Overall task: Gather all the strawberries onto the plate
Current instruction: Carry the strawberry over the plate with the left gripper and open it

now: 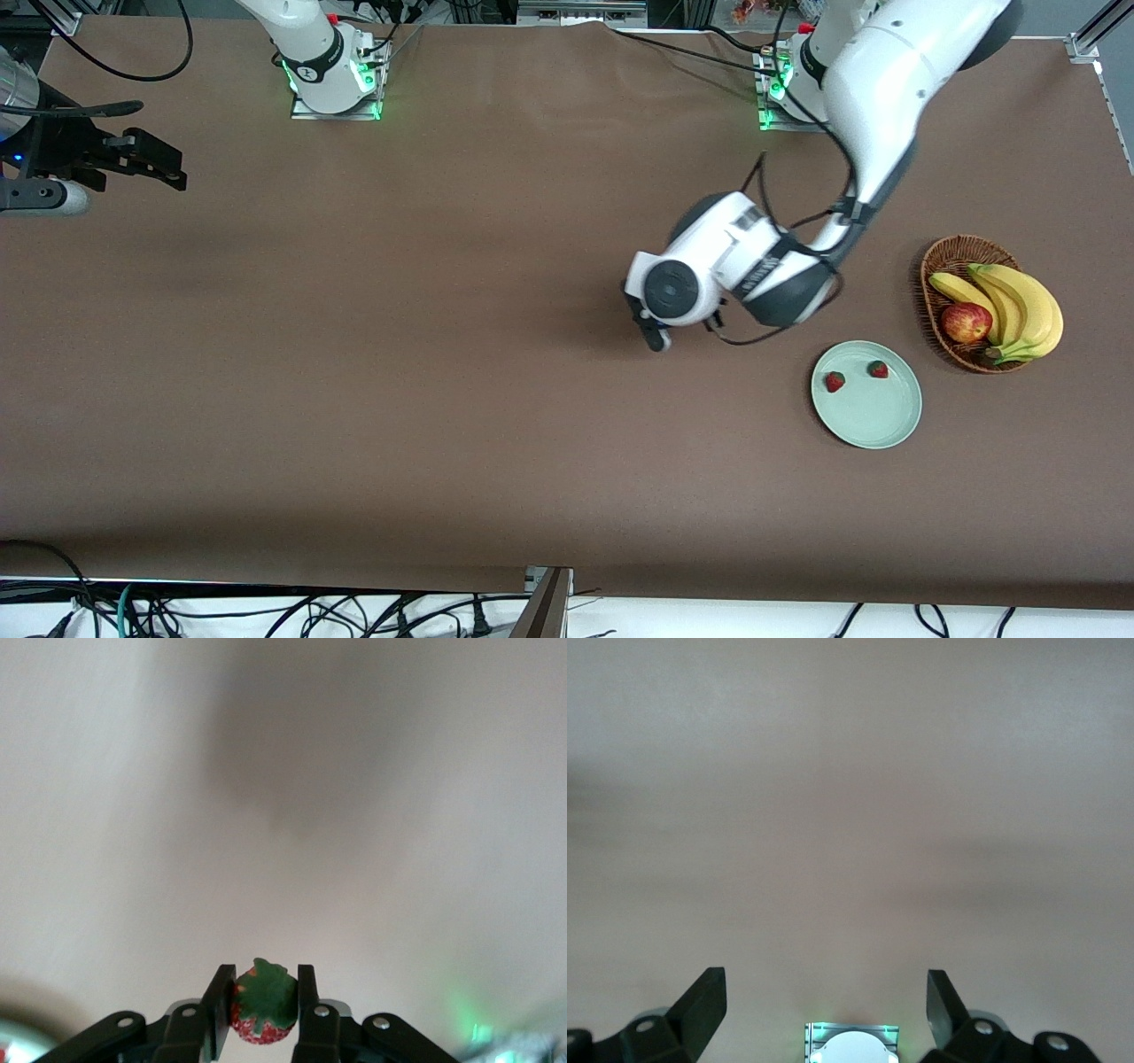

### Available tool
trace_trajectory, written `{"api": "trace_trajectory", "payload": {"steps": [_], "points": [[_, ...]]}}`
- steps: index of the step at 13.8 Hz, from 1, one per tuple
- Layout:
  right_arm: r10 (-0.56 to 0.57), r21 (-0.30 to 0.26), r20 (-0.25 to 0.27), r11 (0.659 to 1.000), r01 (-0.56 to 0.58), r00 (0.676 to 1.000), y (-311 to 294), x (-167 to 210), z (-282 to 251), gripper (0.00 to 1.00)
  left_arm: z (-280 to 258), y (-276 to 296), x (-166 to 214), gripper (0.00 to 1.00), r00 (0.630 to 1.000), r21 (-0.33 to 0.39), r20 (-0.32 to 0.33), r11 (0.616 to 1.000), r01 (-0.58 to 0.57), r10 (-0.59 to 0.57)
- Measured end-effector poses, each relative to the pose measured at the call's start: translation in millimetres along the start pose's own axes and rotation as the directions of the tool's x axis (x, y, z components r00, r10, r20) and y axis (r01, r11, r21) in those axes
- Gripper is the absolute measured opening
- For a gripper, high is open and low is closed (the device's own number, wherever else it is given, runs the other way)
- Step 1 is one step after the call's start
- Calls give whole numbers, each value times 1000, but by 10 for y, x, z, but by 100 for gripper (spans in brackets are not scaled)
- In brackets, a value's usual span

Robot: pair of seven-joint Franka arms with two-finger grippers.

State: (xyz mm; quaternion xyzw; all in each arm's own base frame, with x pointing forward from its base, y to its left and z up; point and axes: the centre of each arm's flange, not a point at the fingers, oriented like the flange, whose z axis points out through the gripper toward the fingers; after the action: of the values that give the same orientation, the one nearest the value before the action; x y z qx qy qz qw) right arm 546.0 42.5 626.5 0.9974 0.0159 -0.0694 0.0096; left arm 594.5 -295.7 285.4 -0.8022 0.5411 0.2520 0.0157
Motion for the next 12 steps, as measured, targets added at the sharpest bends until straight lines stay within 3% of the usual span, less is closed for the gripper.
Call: {"api": "trace_trajectory", "payload": {"steps": [3, 6, 9, 11, 12], "points": [[2, 0, 0, 1000, -2, 1000, 9, 3, 2, 100, 147, -796, -766, 33, 991, -62, -50, 990, -129, 126], [2, 0, -1, 1000, -2, 1000, 13, 4, 1, 100, 437, -1342, -1264, 33, 965, -51, -120, 969, -241, 234], [3, 0, -2, 1000, -3, 1000, 15, 5, 1, 100, 556, -1793, -1639, 33, 908, 89, -139, 918, -386, 395], [3, 0, -2, 1000, -3, 1000, 19, 6, 1, 100, 492, -1957, -1744, 33, 859, 203, -63, 849, -487, 508], [4, 0, -2, 1000, -4, 1000, 21, 7, 1, 100, 469, -1978, -1746, 33, 844, 226, -39, 827, -514, 535]]}}
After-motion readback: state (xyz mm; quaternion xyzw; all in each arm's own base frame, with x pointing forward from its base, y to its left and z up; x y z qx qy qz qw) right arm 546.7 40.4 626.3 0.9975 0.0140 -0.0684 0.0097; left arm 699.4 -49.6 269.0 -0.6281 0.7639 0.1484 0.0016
